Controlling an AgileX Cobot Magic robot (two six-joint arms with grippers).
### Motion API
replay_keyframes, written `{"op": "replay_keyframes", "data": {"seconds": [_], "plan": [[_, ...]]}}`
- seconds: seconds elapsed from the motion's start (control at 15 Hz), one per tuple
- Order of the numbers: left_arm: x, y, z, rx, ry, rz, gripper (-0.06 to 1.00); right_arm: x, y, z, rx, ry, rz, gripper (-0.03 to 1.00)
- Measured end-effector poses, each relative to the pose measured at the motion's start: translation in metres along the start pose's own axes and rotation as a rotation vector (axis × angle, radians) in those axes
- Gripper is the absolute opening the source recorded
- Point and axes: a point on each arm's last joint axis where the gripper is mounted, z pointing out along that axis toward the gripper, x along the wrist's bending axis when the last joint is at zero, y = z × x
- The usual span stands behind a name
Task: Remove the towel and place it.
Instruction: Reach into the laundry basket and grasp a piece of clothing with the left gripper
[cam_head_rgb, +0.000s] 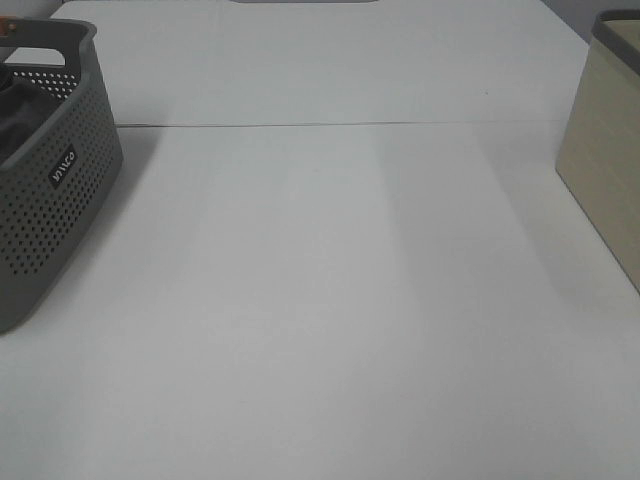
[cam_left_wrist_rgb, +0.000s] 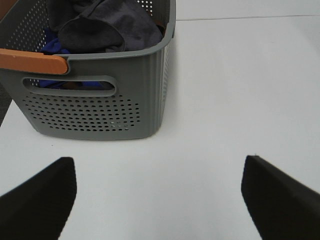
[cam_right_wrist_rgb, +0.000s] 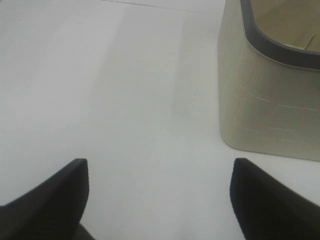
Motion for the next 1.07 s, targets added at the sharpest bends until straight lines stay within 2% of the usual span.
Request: {"op": "replay_keyframes", "data": {"seconds": [0.87,0.93,1.0,1.07], "plan": [[-0.0006,0.0,0.0,0.0,-0.006,-0.003,0.84,-0.0009,-0.0001,0.0,0.001,-0.01,-0.005,0.75],[-0.0006,0.0,0.0,0.0,-0.006,-0.003,0.85,-0.0009,-0.0001,0.0,0.001,-0.01,-0.005,0.75],[-0.0006,0.0,0.0,0.0,-0.006,-0.003,0.92,-0.0007,-0.0001,0.0,0.001,-0.007,-0.004,0.78],[-0.0006,0.0,0.0,0.0,-0.006,-0.003,0.95,-0.0007,-0.0001,0.0,0.001,-0.008,-0.005,0.83]]}}
